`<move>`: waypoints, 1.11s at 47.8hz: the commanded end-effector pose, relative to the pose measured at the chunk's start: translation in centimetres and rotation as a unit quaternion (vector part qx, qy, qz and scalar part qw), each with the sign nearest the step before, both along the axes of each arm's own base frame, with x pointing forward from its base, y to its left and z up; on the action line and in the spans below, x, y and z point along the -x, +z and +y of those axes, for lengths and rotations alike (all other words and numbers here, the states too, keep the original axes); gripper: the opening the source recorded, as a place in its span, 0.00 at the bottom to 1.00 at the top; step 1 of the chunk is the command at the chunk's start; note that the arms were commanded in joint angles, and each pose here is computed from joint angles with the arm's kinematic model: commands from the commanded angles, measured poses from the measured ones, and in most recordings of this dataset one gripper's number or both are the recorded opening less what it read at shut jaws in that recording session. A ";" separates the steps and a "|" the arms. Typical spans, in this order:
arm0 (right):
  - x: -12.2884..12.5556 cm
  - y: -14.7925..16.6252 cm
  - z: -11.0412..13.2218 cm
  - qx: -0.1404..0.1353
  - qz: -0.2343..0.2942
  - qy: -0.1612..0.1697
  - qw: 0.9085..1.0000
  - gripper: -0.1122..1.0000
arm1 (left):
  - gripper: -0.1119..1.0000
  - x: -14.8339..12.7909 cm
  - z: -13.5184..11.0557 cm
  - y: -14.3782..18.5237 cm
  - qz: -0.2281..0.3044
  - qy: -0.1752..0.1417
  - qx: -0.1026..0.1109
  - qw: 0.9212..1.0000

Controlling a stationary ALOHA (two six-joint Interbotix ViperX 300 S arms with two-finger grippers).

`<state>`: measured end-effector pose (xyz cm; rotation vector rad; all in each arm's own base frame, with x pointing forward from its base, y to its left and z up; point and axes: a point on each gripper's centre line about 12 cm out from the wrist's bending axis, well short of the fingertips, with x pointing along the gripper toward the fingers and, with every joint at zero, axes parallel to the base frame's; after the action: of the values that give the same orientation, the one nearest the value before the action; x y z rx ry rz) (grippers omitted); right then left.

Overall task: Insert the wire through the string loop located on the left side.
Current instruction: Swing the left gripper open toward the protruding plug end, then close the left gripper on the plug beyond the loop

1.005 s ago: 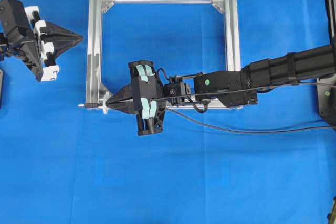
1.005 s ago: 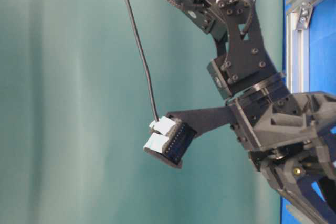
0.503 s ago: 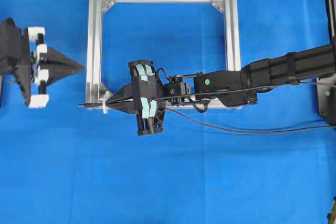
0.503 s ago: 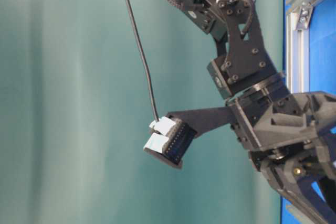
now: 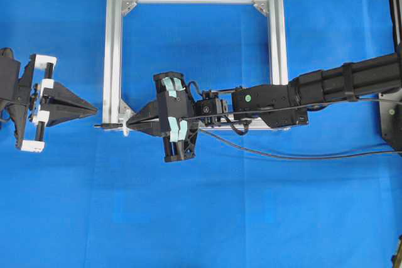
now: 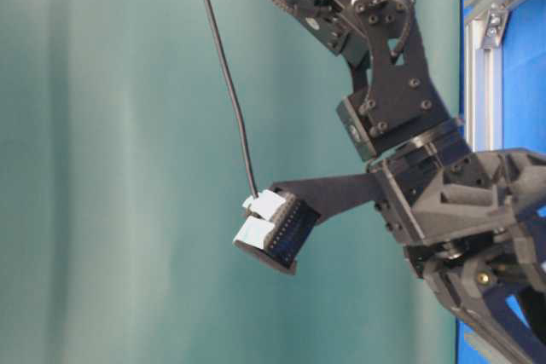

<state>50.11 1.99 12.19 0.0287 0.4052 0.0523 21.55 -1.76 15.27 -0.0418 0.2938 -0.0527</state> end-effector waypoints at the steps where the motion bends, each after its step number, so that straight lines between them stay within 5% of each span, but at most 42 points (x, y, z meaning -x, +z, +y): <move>1: -0.5 1.7 0.1 0.000 -0.022 0.002 1.000 0.10 | 0.10 -0.2 -0.2 0.4 -0.008 -0.004 0.001 1.000; 15: -0.5 1.6 0.0 0.000 -0.022 0.001 1.000 0.10 | 0.14 -0.1 -0.3 0.4 -0.009 -0.005 0.004 1.000; 27: -0.5 1.6 0.0 0.000 -0.021 0.001 1.000 0.10 | 0.78 -0.3 -0.9 0.6 -0.012 -0.019 0.008 1.000; 31: -0.5 1.6 0.0 0.000 -0.021 0.001 1.000 0.10 | 0.91 -0.3 -0.9 0.6 -0.011 -0.019 0.008 1.000; 53: -0.5 1.6 0.0 0.000 -0.022 0.000 1.000 0.10 | 0.91 -1.9 -1.2 -2.3 0.055 -0.019 0.000 0.998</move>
<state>50.11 1.99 12.19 0.0287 0.4052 0.0523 22.50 -2.70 13.10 -0.0429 0.4007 -0.0818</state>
